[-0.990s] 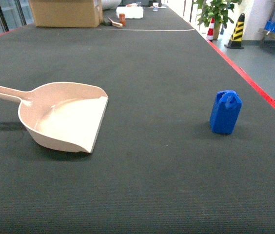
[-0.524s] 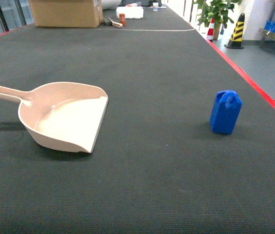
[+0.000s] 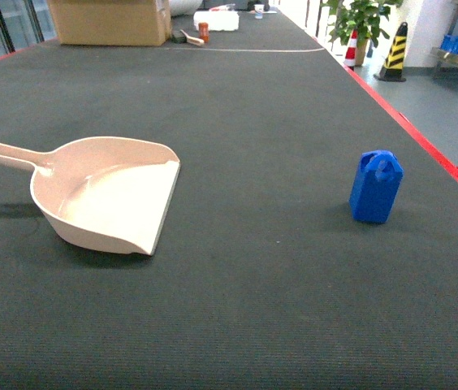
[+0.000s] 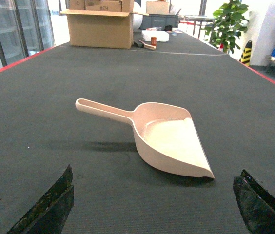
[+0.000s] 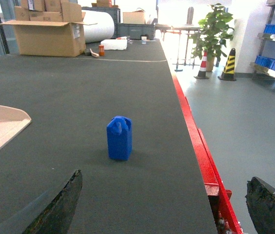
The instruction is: Place part in tray to right shelf
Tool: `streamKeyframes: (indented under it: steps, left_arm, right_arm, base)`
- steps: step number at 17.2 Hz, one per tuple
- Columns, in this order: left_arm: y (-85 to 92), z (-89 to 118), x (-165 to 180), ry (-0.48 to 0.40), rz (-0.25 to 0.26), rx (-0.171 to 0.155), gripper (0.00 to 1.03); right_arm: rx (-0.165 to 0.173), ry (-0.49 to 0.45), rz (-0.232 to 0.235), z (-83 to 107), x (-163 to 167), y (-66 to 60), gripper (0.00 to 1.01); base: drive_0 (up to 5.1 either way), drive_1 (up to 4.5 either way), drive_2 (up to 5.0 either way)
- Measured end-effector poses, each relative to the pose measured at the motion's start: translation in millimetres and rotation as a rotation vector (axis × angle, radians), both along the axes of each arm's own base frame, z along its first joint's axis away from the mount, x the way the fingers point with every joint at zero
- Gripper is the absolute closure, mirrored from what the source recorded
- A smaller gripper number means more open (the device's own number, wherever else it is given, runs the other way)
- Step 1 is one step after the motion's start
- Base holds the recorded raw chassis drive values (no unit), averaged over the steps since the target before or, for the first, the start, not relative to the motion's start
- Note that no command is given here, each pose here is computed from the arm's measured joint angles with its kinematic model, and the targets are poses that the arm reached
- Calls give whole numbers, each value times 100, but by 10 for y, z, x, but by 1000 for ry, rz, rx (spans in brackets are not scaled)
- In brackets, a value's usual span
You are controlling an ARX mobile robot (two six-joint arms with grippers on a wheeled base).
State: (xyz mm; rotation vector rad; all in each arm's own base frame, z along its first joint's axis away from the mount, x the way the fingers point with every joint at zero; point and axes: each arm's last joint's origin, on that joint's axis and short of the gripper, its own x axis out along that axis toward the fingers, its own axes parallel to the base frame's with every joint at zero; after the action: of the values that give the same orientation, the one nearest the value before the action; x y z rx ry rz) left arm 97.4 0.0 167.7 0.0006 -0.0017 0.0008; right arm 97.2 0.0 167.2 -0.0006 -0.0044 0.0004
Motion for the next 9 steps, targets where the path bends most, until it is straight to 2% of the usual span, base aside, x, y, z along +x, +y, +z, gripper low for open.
streamKeyframes:
  steps: [9]
  left_arm:
    - [0,0,0,0,0,0,5]
  right_arm:
    - [0,0,0,0,0,0,3]
  base:
    - [0,0,0]
